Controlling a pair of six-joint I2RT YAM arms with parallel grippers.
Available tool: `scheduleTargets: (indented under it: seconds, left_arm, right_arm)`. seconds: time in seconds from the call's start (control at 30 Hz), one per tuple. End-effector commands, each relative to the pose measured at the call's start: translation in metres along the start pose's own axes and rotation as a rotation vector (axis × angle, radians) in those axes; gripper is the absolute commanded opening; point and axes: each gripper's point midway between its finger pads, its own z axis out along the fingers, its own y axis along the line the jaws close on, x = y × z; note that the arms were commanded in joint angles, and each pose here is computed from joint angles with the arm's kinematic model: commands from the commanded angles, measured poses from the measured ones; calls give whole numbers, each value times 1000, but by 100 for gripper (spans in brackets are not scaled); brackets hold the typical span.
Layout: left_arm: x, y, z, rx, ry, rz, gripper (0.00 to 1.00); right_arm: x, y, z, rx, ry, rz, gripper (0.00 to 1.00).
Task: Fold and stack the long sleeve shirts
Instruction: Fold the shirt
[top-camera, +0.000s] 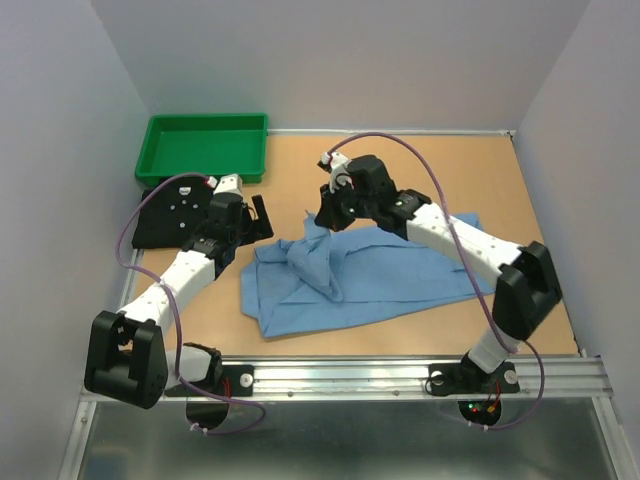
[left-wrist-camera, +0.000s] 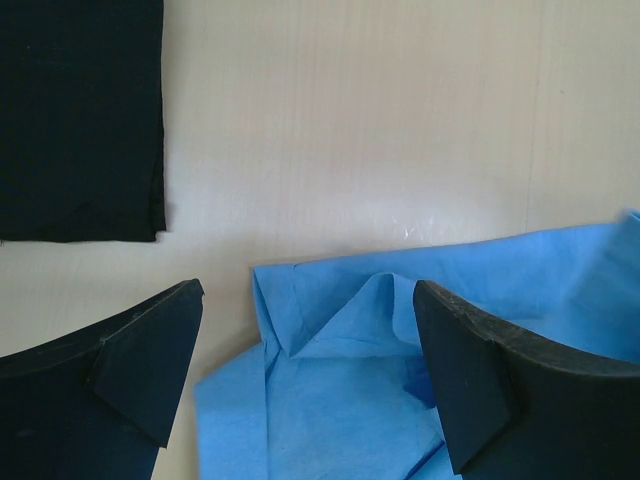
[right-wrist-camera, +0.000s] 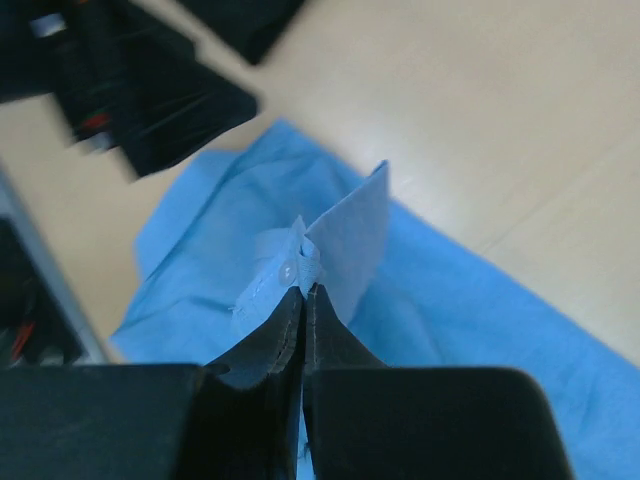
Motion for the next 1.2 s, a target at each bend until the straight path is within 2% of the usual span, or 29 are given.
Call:
scheduleTargets:
  seconds: [0.0, 0.13, 0.3, 0.6, 0.97, 1.17]
  left_arm:
    - [-12, 0, 1, -4, -40, 12, 98]
    - [-13, -1, 1, 1, -40, 21, 98]
    - [-12, -13, 2, 62, -20, 45, 98]
    - [-21, -33, -3, 150, -13, 49, 98]
    - [1, -49, 1, 194, 57, 3, 98]
    - [17, -66, 4, 201, 93, 13, 98]
  right_arm:
    - [36, 62, -37, -320, 73, -44, 1]
    - [65, 106, -85, -508, 105, -26, 1]
    - [102, 147, -123, -663, 176, -7, 1]
    - [122, 183, -184, -846, 211, 10, 1]
    - [140, 188, -238, -886, 212, 29, 0]
    - [150, 180, -236, -823, 211, 41, 1]
